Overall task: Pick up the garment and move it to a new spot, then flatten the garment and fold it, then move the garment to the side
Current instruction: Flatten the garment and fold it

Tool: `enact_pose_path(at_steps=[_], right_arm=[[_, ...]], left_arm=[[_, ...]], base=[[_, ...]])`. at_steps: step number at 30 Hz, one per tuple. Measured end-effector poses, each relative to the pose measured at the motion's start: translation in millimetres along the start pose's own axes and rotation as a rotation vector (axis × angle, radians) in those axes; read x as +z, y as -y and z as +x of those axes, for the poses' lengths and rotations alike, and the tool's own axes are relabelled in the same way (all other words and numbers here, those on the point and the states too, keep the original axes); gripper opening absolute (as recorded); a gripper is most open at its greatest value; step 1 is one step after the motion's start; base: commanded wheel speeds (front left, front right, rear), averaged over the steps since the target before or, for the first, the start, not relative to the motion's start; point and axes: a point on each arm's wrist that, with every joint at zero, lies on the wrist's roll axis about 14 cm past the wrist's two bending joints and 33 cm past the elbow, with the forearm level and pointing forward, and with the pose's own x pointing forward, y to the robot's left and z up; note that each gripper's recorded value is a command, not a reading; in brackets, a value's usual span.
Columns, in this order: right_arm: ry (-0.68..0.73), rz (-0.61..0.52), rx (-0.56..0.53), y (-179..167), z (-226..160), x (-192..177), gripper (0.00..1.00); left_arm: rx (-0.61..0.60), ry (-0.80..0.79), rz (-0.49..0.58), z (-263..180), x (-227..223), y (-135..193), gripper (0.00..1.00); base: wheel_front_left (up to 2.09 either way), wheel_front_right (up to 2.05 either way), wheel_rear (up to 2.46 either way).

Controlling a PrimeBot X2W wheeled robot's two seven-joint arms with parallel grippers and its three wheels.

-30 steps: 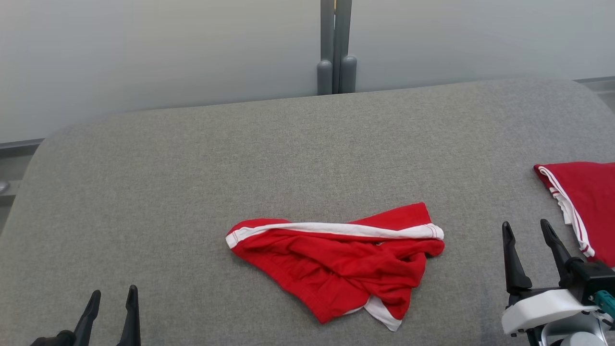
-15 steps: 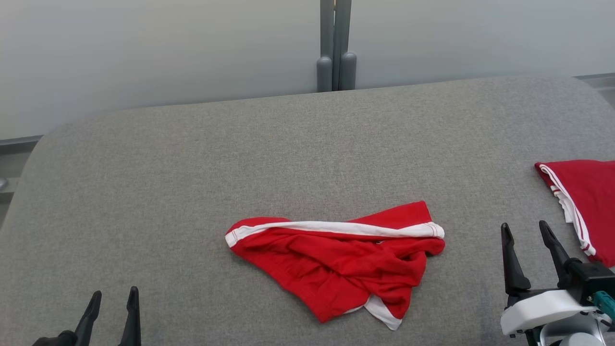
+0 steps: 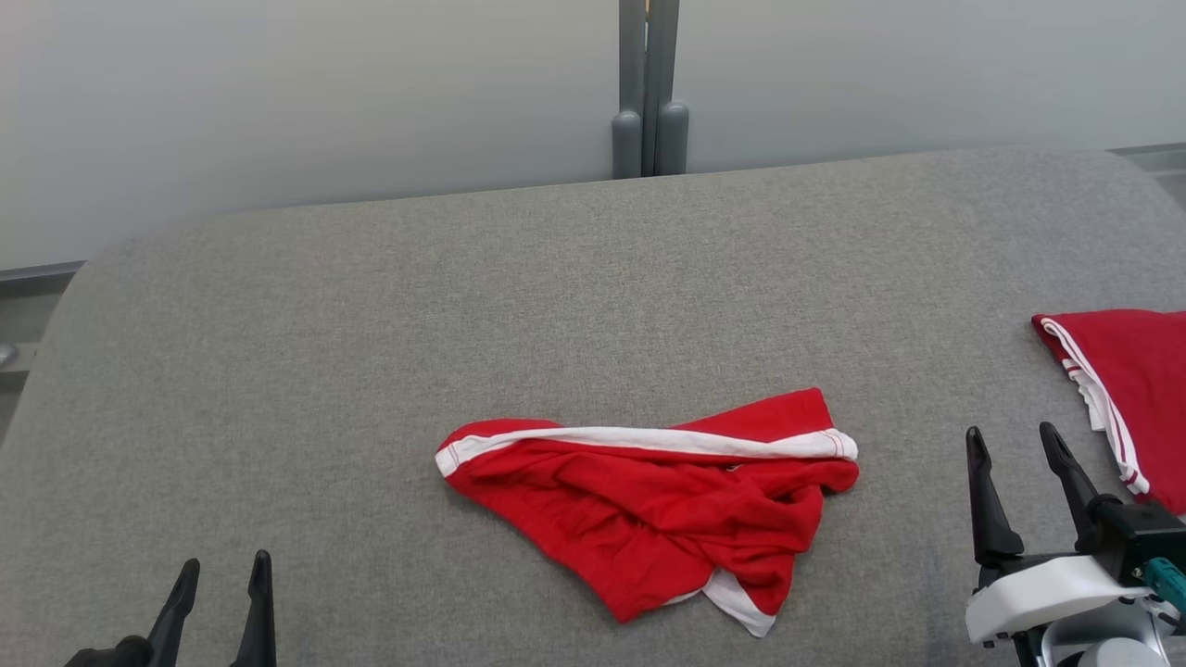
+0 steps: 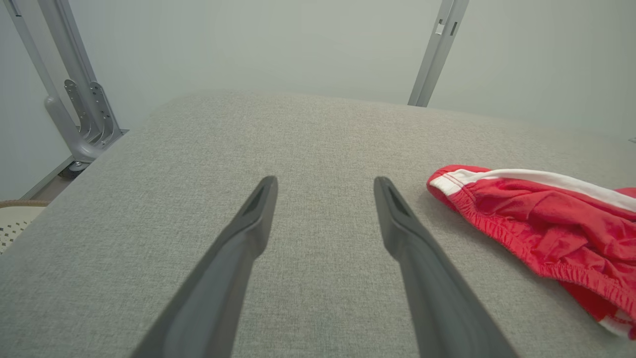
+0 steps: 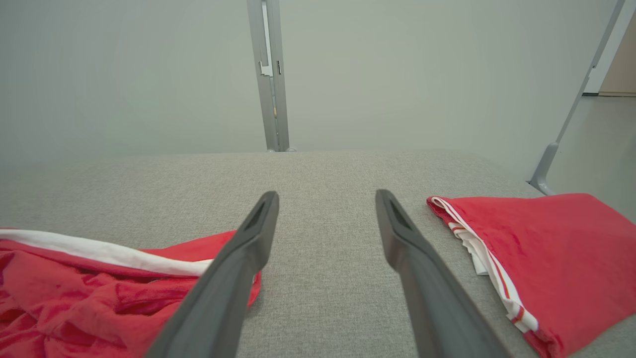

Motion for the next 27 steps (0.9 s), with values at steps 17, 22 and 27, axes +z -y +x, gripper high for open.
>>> enact_pose_path(at_steps=[17,22,27], right_arm=[[-0.157,-0.034,0.154,-37.8,39.3,-24.4,1.00],[-0.304,-0.038,0.216,-55.2,50.9,-56.2,1.00],[-0.414,-0.023,0.229,-57.0,49.6,-84.9,1.00]], left_arm=[[-0.120,-0.140,-0.094,50.2,-3.0,50.5,1.00],[-0.198,-0.254,-0.119,72.0,-15.8,82.3,1.00],[-0.246,-0.361,-0.125,79.5,-36.1,99.0,1.00]], base=[[0.00,0.00,0.00],[0.00,0.00,0.00],[0.00,0.00,0.00]])
